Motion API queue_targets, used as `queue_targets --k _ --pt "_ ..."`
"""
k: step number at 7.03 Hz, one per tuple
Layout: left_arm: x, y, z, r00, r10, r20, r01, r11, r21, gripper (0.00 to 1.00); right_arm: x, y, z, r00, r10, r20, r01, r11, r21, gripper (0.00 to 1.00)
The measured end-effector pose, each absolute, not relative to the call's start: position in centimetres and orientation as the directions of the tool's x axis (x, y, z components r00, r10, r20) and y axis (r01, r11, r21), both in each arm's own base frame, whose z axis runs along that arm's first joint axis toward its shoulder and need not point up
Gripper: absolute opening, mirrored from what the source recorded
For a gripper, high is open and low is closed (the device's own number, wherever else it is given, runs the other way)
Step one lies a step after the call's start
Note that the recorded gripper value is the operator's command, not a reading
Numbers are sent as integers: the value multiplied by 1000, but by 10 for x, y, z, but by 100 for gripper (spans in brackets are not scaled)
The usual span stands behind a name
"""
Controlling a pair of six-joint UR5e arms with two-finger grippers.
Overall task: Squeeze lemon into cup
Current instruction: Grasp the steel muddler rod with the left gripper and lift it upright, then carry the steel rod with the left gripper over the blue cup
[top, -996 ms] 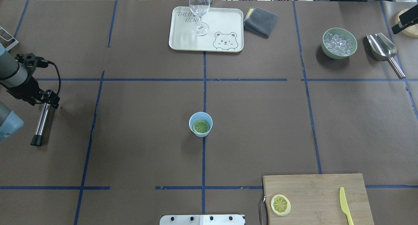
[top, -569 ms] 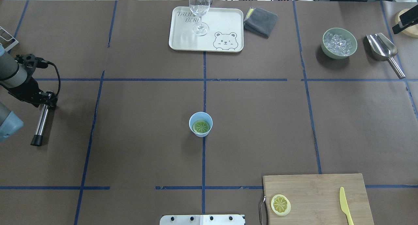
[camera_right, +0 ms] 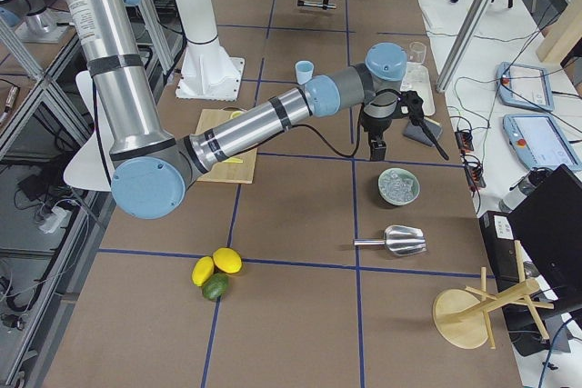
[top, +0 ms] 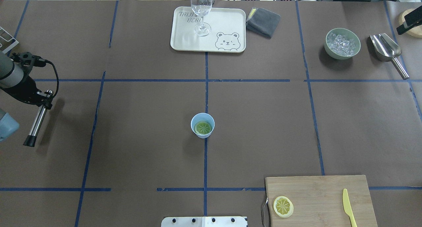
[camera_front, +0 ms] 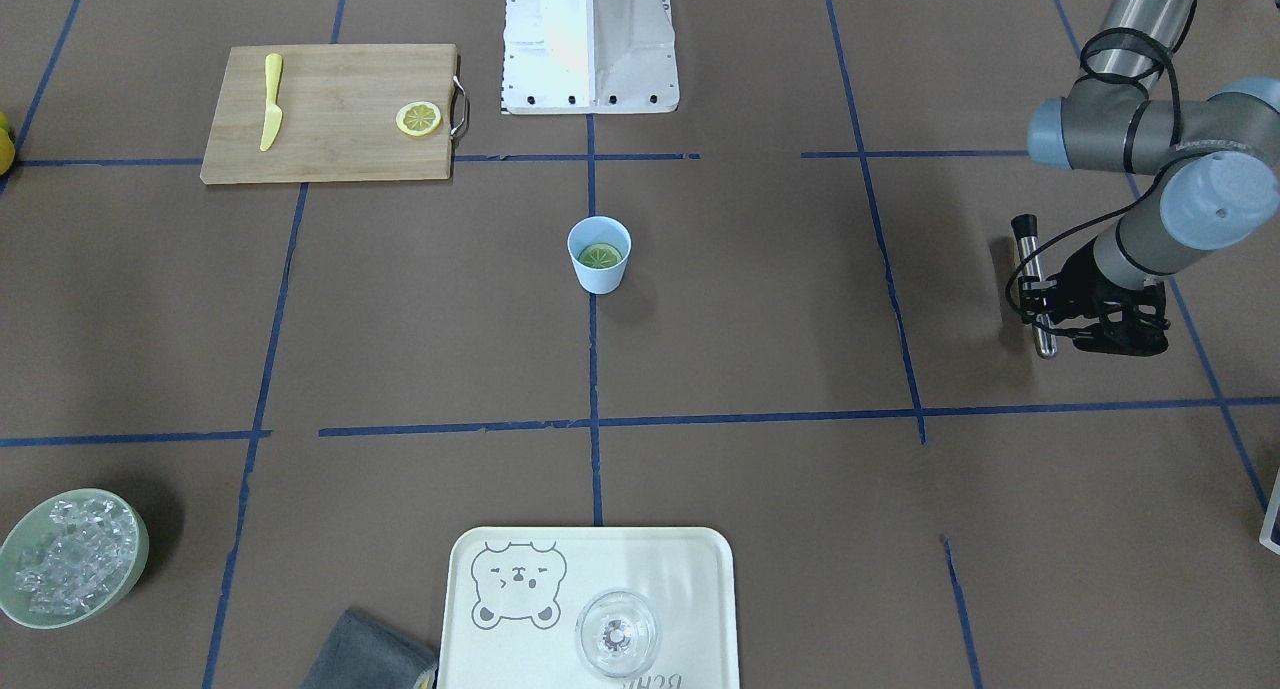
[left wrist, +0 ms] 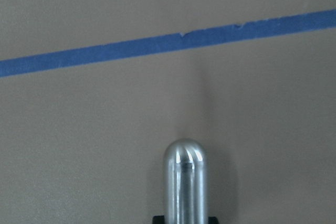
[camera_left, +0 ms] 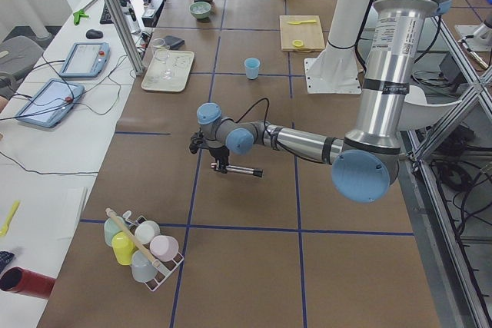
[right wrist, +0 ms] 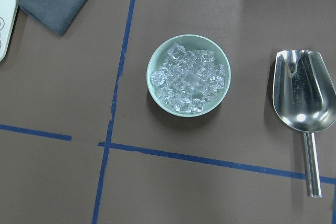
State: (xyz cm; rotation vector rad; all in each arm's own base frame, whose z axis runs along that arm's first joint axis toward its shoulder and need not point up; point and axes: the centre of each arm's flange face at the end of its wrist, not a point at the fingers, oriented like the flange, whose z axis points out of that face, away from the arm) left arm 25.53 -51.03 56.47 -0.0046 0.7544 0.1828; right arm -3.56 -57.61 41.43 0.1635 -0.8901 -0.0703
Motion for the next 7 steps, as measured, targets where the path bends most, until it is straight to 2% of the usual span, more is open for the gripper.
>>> queue_targets --k 3,7 --pt "233 -522 486 715 225 -662 -85 968 237 0 -36 -575 421 617 -115 778 -7 989 151 100" --pt "212 -524 335 736 146 -661 228 866 445 0 -37 -577 431 618 -97 780 -6 992 128 100"
